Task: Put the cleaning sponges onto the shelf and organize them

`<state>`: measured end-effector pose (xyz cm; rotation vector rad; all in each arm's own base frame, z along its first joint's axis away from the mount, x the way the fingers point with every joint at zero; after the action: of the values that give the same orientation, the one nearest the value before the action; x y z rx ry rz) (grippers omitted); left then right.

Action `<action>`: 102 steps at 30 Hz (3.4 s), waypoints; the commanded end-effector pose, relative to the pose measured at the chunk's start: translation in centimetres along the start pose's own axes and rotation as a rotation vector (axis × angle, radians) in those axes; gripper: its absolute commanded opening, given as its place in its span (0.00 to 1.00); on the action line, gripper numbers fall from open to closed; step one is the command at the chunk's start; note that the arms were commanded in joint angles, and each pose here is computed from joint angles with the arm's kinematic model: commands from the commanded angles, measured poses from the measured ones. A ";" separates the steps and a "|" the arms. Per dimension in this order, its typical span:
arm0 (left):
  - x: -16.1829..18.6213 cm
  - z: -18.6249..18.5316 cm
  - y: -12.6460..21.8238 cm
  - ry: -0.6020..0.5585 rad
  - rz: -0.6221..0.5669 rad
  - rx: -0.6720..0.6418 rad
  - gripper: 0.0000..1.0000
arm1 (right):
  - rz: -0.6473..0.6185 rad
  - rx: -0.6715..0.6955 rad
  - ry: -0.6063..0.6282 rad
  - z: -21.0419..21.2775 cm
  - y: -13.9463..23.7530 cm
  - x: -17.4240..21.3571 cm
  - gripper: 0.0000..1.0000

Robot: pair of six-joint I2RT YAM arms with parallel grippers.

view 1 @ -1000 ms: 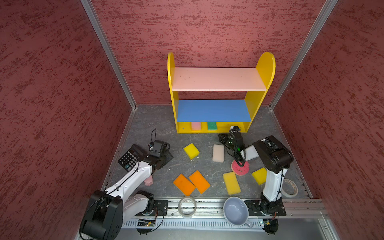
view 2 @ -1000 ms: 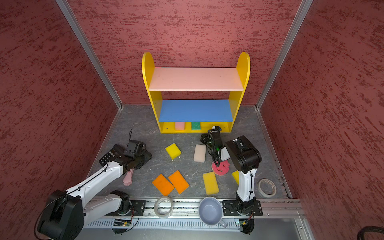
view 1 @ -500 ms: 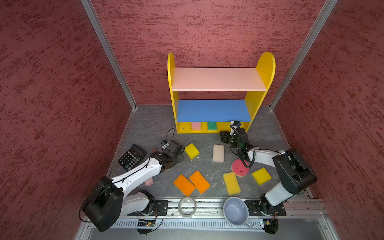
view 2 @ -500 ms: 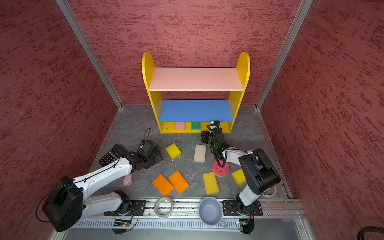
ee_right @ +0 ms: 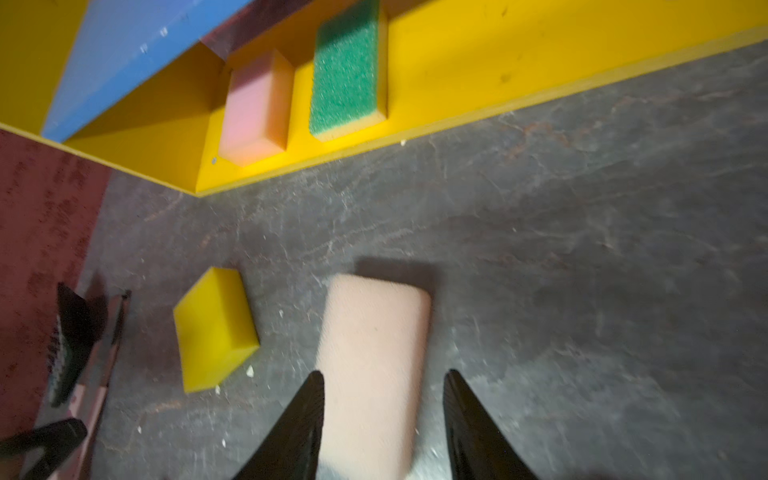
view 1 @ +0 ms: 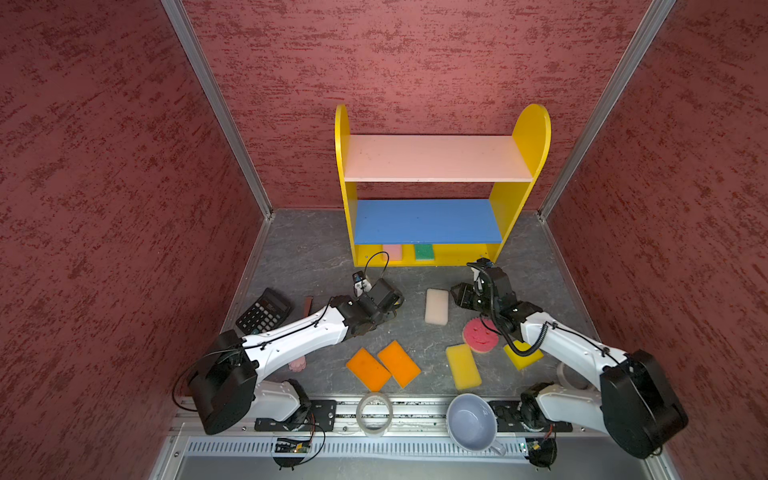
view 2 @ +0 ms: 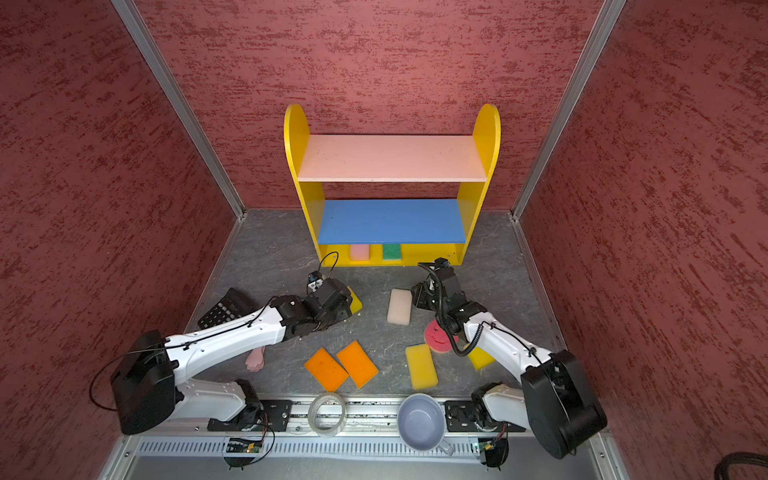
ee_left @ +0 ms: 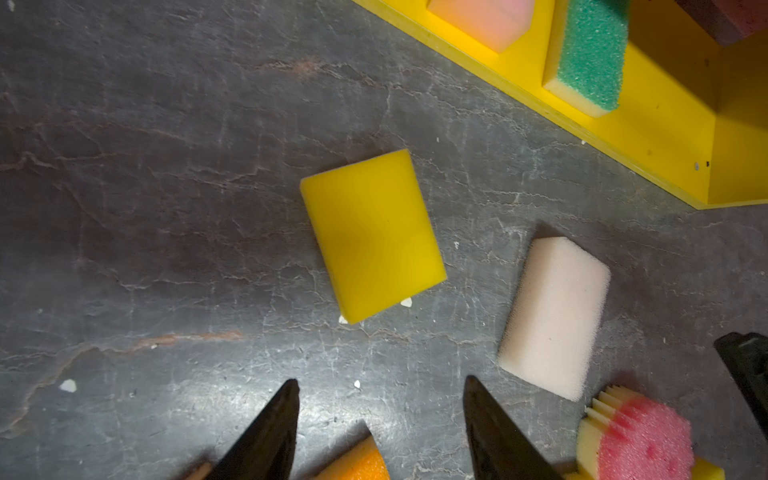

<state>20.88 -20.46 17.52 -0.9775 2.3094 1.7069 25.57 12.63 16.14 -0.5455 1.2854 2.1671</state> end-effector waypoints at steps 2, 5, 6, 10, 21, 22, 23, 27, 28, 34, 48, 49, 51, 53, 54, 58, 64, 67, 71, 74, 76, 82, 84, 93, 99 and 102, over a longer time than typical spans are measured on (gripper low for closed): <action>1.1 -0.9 -0.1 -0.006 0.005 -0.026 0.67 | 0.198 0.075 0.031 -1.9 2.0 4.0 0.52; 2.1 -2.5 -0.5 -0.040 0.031 -0.018 0.69 | 0.271 0.066 0.030 -2.1 3.2 5.4 0.54; 2.3 -3.1 -0.6 -0.053 0.040 -0.019 0.69 | 0.286 0.073 0.033 -2.3 3.5 5.8 0.55; 3.1 -4.5 -1.5 -0.084 0.062 -0.014 0.70 | 0.276 0.015 0.009 -1.9 3.8 6.1 0.57; 2.8 -7.4 -2.7 -0.070 0.041 0.068 0.69 | 0.209 -0.069 -0.015 -1.2 2.0 5.4 0.58; 2.9 -7.7 -3.0 -0.075 0.049 0.066 0.69 | 0.205 -0.086 -0.016 -1.0 1.9 5.3 0.57; 3.0 -8.2 -3.3 -0.077 0.055 0.070 0.68 | 0.200 -0.099 -0.018 -0.8 1.8 5.1 0.56; 3.0 -9.5 -4.6 -0.092 0.089 0.089 0.62 | 0.194 -0.133 -0.022 -0.2 1.6 4.6 0.53; 2.9 -9.6 -4.8 -0.092 0.093 0.087 0.62 | 0.184 -0.143 -0.020 0.0 1.7 4.4 0.53; 2.4 -9.5 -5.1 -0.077 0.095 0.079 0.62 | 0.156 -0.156 -0.012 0.6 2.1 3.5 0.53; 0.4 -3.1 -1.4 0.022 0.022 -0.041 0.63 | 0.233 -0.318 0.365 6.4 2.7 6.6 0.54; -0.1 -2.4 -1.0 0.041 0.002 -0.041 0.63 | 0.250 -0.332 0.391 7.0 2.6 7.2 0.54; -1.0 -1.6 0.1 0.066 -0.046 -0.035 0.63 | 0.286 -0.341 0.443 8.1 2.3 8.4 0.54; -1.9 -0.6 1.2 0.093 -0.087 -0.037 0.64 | 0.327 -0.356 0.497 9.3 1.8 9.8 0.54; -2.4 -0.2 1.7 0.111 -0.108 -0.034 0.64 | 0.352 -0.366 0.527 9.9 1.6 10.7 0.54; -3.5 1.1 3.1 0.147 -0.154 -0.015 0.65 | 0.427 -0.396 0.606 11.7 1.0 13.3 0.53; -3.8 2.5 3.9 0.164 -0.180 -0.031 0.66 | 0.529 -0.406 0.703 12.6 0.4 16.3 0.52; -3.6 2.9 3.8 0.165 -0.176 -0.040 0.66 | 0.552 -0.341 0.711 11.9 -0.7 17.1 0.51; -3.4 3.2 3.5 0.175 -0.171 -0.035 0.66 | 0.539 -0.271 0.705 11.3 -1.4 17.1 0.50; -3.4 3.3 3.3 0.169 -0.168 -0.041 0.66 | 0.519 -0.243 0.694 11.1 -1.8 17.1 0.53; -3.3 3.4 3.2 0.170 -0.167 -0.044 0.66 | 0.515 -0.213 0.690 10.9 -2.1 17.0 0.54; -3.6 3.5 2.8 0.170 -0.161 -0.053 0.66 | 0.517 -0.169 0.678 10.2 -3.0 17.6 0.44; -3.8 3.5 2.8 0.173 -0.165 -0.050 0.66 | 0.523 -0.164 0.673 10.1 -3.1 17.7 0.36; -4.5 4.0 3.8 0.166 -0.178 -0.073 0.66 | 0.453 -0.209 0.650 10.0 -2.0 16.2 0.13; -4.6 4.2 4.1 0.173 -0.187 -0.077 0.66 | 0.403 -0.224 0.616 9.7 -1.3 14.2 0.05; -4.7 4.2 4.1 0.174 -0.187 -0.080 0.66 | 0.380 -0.245 0.593 9.8 -1.0 13.4 0.01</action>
<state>21.02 -14.36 20.54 -1.3438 2.1989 1.7179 14.91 25.68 11.31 -1.1869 1.5380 2.6492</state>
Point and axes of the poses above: each gripper's point midway between its finger pads, its own y axis back along the fingers, its own z axis along the line the jaws close on, x = y × z, the point moved 8 cm from there along y, back along the fingers, and after that the axes turned 1 degree about y, right-handed, at the moved point
